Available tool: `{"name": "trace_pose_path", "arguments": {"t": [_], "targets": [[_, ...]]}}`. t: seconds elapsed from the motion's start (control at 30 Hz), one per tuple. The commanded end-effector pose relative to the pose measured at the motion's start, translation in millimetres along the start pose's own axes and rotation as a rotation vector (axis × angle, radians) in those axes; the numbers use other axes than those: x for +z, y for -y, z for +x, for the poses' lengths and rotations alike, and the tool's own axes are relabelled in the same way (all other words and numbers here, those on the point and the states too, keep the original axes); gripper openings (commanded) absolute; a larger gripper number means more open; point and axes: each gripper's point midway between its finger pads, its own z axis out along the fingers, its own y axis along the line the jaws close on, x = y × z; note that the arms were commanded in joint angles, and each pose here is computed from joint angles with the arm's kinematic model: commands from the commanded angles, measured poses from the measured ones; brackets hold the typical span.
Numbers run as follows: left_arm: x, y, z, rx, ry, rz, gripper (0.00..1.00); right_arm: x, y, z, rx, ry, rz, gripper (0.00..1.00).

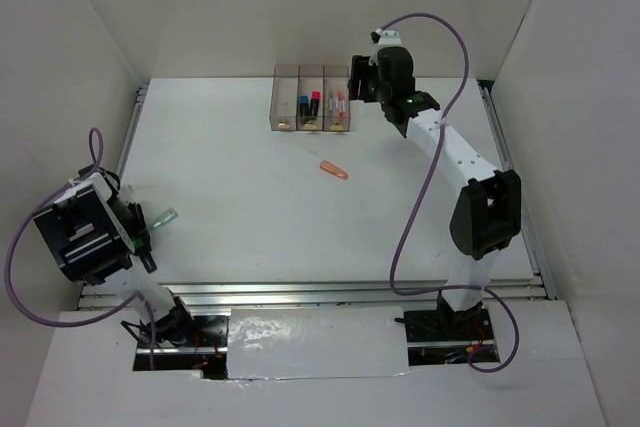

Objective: Sort the stationery into containers
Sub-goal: Grab a piece of stationery with the left arm, then pass the stationery from the left arm to the right

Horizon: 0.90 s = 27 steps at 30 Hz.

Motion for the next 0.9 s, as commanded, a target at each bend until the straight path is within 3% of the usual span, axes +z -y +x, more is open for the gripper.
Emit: {"name": "trace_pose_path", "arguments": {"t": [0.0, 0.23, 0.4, 0.5, 0.63, 0.77, 0.83, 0.87], "targets": [[10.9, 6.6, 3.6, -0.019, -0.057, 0.029, 0.49, -18.1, -4.0, -26.7, 0.005, 0.049, -0.024, 0.65], [11.4, 11.0, 1.6, -0.016, -0.058, 0.038, 0.26, -23.8, 0.9, -28.2, 0.006, 0.045, -0.027, 0.64], [-21.6, 34.6, -16.6, 0.043, 0.079, 0.113, 0.08, -30.3, -1.8, -29.9, 0.002, 0.040, -0.046, 0.62], [-68.7, 63.6, -36.9, 0.110, 0.226, 0.189, 0.03, -39.1, -9.4, -32.1, -0.013, 0.038, -0.076, 0.61], [-168.1, 105.3, -67.3, 0.135, 0.513, 0.330, 0.01, -68.2, -25.7, -45.6, -0.051, 0.066, -0.154, 0.60], [-264.7, 155.9, -80.6, 0.054, 0.743, 0.600, 0.00, -105.9, -49.7, -53.7, -0.090, 0.089, -0.281, 0.59], [-302.0, 181.6, -69.7, 0.043, 0.794, 0.769, 0.00, -135.6, -74.9, -63.6, -0.109, 0.113, -0.389, 0.58], [-317.7, 192.5, -66.4, -0.041, 0.781, 0.865, 0.00, -147.2, -83.4, -65.2, -0.122, 0.122, -0.423, 0.58]]}}
